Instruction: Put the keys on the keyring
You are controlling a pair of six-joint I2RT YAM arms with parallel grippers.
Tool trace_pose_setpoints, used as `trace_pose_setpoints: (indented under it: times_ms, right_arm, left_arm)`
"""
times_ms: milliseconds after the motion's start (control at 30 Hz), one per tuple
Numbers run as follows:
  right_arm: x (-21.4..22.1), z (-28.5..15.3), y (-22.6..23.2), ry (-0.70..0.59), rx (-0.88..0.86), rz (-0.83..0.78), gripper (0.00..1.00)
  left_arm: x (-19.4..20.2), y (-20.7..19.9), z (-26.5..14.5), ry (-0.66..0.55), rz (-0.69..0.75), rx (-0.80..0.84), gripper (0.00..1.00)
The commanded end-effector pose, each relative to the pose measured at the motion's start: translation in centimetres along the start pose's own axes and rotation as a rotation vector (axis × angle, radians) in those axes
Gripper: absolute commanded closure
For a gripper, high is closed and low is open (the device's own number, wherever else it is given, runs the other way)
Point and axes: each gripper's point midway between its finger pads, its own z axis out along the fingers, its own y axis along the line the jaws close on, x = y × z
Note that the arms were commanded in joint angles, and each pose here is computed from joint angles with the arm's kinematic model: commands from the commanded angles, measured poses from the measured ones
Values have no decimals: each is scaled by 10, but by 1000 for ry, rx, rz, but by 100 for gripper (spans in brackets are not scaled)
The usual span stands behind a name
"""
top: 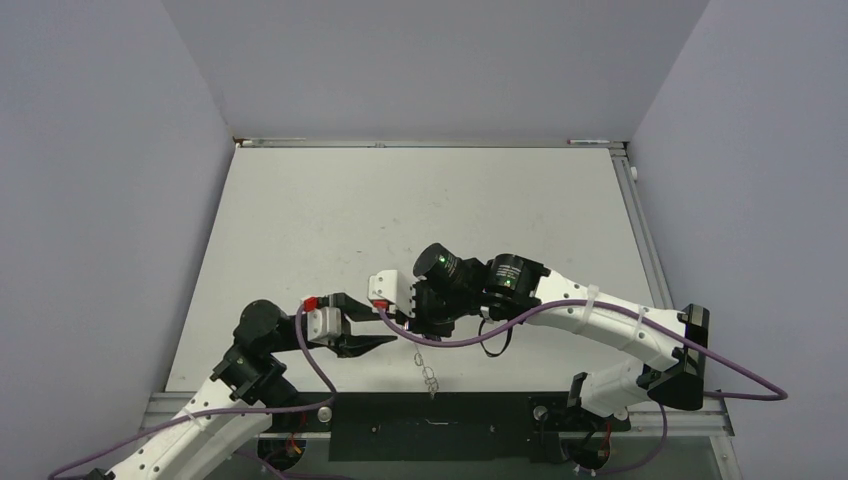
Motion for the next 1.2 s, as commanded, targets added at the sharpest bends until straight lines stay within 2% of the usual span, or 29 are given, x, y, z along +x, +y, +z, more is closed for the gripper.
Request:
trace_pose_setpoints:
  times_ms: [0, 433, 567, 633, 767, 1000, 1100, 1167]
  right_arm:
    - [-29, -7, 4, -82, -11, -51, 95]
    - [-42, -3, 11, -84, -6, -65, 95]
    - [-45, -3, 13, -88, -3, -65, 95]
    - [-46, -2, 15, -88, -6, -64, 95]
    - [-47, -1, 18, -85, -12, -67, 95]
    - [-55, -3, 21, -122, -8, -79, 94]
    - [-61, -9, 17, -172, 21, -82, 58]
    - [-67, -18, 9, -217, 56, -76, 45]
  left_arm:
    - [-13, -6, 4, -22, 37, 45, 64]
    - [-3, -6, 8, 26, 10, 41, 68]
    - [-1, -5, 8, 37, 7, 38, 74]
    - [-1, -6, 9, 37, 8, 43, 80]
    - [-3, -6, 8, 32, 18, 39, 100]
    - [-19, -3, 1, -10, 88, -3, 100]
    - [-27, 0, -3, -33, 110, -33, 100]
    - [-31, 4, -5, -47, 121, -63, 100]
